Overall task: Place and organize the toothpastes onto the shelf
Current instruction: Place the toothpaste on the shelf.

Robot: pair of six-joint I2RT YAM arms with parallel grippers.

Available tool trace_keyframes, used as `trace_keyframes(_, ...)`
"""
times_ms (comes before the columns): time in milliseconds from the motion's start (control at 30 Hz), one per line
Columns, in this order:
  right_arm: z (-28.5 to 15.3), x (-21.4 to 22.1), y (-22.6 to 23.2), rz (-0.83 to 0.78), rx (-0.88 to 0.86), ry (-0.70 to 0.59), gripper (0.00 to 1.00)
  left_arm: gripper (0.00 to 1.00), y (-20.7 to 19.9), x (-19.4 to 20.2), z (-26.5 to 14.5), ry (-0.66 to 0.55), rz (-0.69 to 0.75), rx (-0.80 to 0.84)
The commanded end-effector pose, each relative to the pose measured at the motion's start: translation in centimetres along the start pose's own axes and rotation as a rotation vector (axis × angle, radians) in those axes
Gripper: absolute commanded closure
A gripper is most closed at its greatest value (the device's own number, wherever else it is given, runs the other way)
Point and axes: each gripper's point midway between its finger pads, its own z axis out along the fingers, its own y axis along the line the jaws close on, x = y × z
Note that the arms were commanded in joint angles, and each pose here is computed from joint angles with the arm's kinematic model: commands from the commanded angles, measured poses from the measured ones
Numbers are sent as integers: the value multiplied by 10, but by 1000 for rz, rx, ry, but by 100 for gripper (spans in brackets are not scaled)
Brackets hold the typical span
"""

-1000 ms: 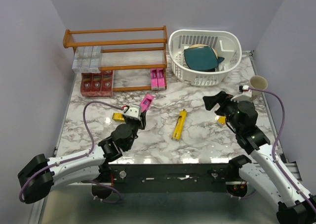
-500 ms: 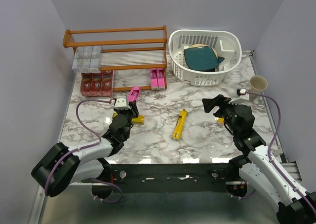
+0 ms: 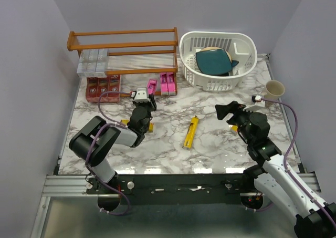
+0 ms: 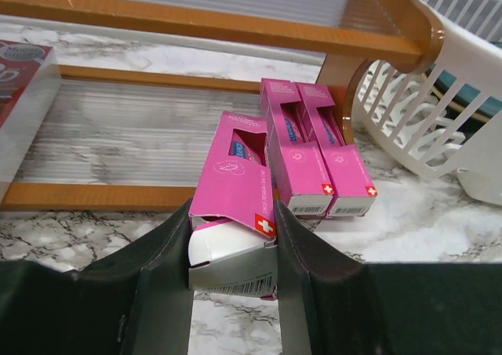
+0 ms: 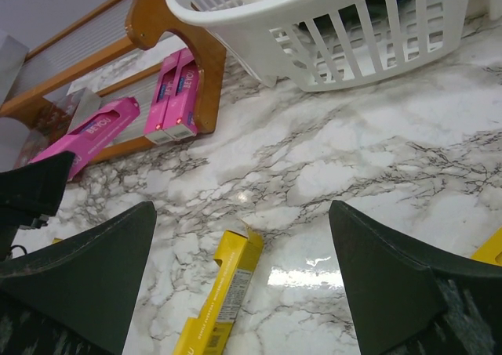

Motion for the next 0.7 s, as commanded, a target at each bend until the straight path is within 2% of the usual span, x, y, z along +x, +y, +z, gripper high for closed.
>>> trace_keyframes(0,3,0,-4,-5,15,-19,0,57,-12,-9,16,-51,-82,18)
trace_keyframes(233,3,1,-4,-5,12,-15,0,42,-12,11,21,44,-95,-7)
trace_keyframes(267,3,1,-3,-5,8,-15,0,39,-10,23,19,97,-72,-17)
trace_keyframes(367,2,-1,-3,-5,8,-19,0,37,-13,36,23,161,-67,-33)
trace_keyframes(533,1,-1,-4,-7,11,-22,0,33,-10,41,19,203,-72,-46)
trace_keyframes(633,1,-1,-3,-8,10,-21,0,25,-10,36,12,245,-62,-44)
trace_keyframes(667,0,-1,-4,-8,11,-20,0,20,-8,36,6,277,-43,-49)
